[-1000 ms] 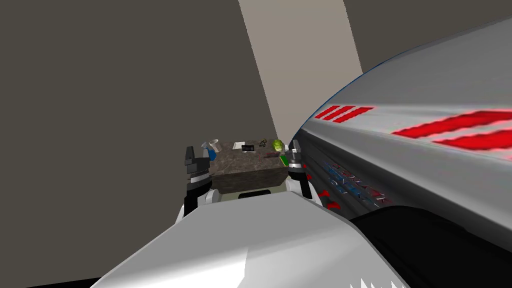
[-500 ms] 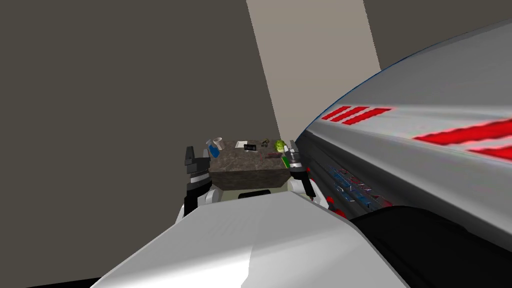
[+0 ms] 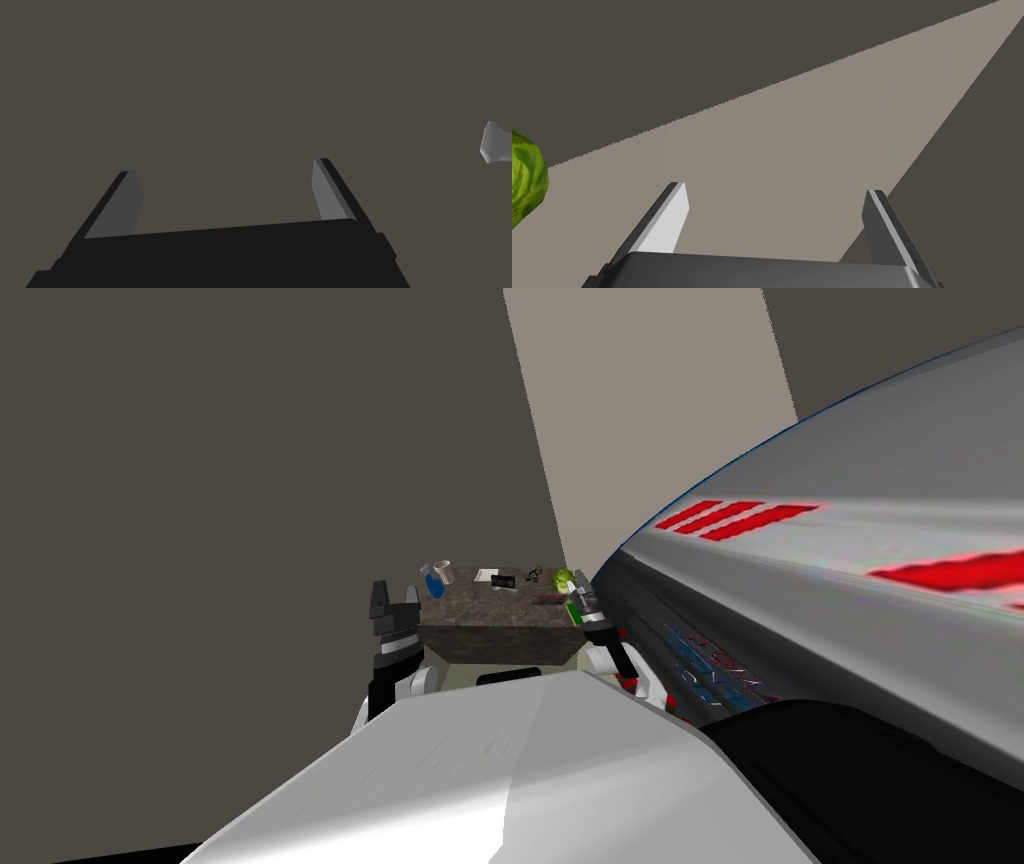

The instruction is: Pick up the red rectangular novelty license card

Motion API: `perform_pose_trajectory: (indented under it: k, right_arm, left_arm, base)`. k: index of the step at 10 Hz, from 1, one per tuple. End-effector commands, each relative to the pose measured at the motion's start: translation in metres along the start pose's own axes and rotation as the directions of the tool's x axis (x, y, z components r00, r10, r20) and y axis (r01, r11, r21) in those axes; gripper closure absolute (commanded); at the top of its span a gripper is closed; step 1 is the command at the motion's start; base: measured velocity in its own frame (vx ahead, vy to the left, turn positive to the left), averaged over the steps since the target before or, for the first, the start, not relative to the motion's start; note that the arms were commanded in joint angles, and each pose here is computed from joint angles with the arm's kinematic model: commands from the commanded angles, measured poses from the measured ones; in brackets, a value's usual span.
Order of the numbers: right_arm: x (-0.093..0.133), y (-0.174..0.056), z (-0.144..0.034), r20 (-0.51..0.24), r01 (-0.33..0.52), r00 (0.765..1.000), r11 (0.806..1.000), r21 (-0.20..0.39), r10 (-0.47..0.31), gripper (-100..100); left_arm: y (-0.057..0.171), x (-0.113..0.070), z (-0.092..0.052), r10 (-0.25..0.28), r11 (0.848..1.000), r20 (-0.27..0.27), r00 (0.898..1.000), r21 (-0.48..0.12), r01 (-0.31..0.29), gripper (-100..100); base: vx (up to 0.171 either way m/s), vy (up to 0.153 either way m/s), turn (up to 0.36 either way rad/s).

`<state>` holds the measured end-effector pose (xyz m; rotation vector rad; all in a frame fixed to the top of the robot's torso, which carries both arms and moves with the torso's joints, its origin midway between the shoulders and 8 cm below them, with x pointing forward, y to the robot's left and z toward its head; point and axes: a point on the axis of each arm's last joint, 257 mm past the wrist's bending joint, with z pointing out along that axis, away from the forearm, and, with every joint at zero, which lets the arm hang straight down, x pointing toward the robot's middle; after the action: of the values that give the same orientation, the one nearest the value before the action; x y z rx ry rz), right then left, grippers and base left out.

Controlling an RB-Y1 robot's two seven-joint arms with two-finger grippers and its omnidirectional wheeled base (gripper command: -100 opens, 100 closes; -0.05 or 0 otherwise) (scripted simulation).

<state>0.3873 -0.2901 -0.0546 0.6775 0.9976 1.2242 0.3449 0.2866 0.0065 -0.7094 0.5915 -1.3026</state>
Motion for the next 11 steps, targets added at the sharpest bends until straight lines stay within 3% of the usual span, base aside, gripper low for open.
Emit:
perform_pose_trajectory:
  k: [1, 6, 9, 11]
  right_arm:
    - [0.002, -0.009, -0.001, -0.04, 0.04, 0.998, 0.999, 0.025, -0.039, -100]
    - [0.007, -0.026, -0.002, -0.16, 0.152, 0.977, 0.987, 0.061, -0.141, -100]
    - [0.009, -0.045, -0.005, -0.238, 0.233, 0.949, 0.968, 0.093, -0.206, -100]
    - [0.009, -0.045, -0.005, -0.274, 0.263, 0.933, 0.961, 0.084, -0.232, -100]
  left_arm:
    - [0.0, 0.0, 0.0, 0.0, 1.0, 0.0, 1.0, 0.0, 0.0, 0]
    - [0.0, 0.0, 0.0, 0.0, 1.0, 0.0, 1.0, 0.0, 0.0, 0]
    - [0.0, 0.0, 0.0, 0.0, 1.0, 0.0, 1.0, 0.0, 0.0, 0]
    - [0.0, 0.0, 0.0, 0.0, 1.0, 0.0, 1.0, 0.0, 0.0, 0]
  base:
    - [-0.035, -0.045, 0.18]
    - [-0.041, -0.037, 0.156]
    - [-0.042, -0.036, 0.183]
    - [-0.029, -0.027, 0.04]
